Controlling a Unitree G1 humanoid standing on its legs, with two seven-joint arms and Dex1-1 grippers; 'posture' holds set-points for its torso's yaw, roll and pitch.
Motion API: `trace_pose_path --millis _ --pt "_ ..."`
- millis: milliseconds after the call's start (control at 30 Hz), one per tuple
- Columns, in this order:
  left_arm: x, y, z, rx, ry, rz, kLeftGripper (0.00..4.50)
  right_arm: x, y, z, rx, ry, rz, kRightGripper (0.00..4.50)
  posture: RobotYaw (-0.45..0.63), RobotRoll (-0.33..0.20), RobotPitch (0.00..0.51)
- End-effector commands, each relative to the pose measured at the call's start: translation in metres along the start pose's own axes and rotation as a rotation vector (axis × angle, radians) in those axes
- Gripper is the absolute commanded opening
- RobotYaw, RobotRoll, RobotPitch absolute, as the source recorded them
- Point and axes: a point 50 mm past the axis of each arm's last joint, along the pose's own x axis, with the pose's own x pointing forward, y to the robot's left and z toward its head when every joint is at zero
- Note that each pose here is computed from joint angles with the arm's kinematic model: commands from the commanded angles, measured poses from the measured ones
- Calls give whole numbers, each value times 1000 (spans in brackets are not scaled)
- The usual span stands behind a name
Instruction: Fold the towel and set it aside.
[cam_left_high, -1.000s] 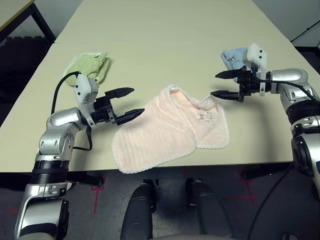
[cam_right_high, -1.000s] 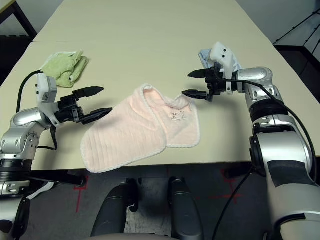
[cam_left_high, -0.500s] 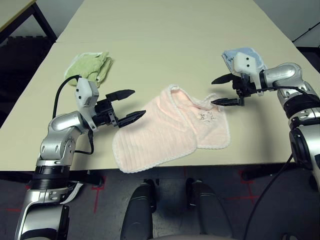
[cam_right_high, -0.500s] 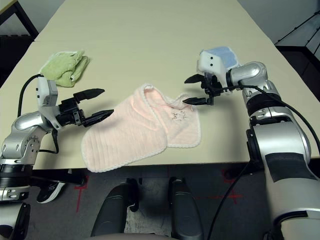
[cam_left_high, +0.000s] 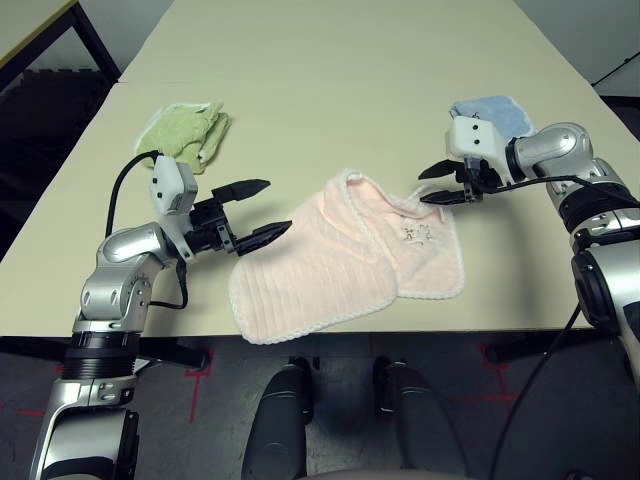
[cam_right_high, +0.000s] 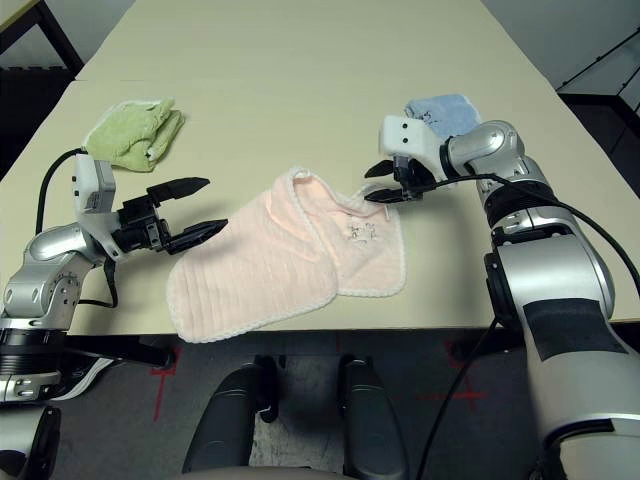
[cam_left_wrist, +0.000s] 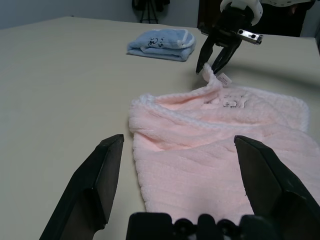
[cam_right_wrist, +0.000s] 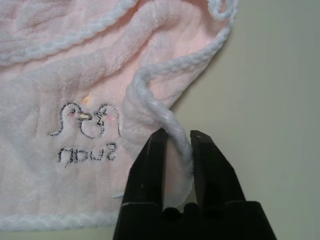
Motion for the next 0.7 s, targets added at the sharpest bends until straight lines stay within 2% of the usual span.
trace_pose_path --millis 33,233,300,400,533,700 --pt "0 -4 -3 2 21 -23 4500 -7 -5 5 7 -19 -24 20 -12 0 167" --pt "0 -3 -5 -6 22 -5 4500 -29 -23 19 120 -270 -236 20 -22 0 162" --pt "1 -1 -7 -17 27 15 4500 -32 -23 19 100 -310 -287 20 -30 0 162" --pt "5 4 -13 -48 76 78 4500 -33 -27 26 -18 -350 -450 20 -57 0 160" --pt "13 8 -14 -53 74 108 4500 -29 -39 52 -120 -431 -608 20 -73 0 155" --pt "17 17 -13 -29 72 134 4500 -41 -59 101 -226 -591 -829 20 -79 0 146"
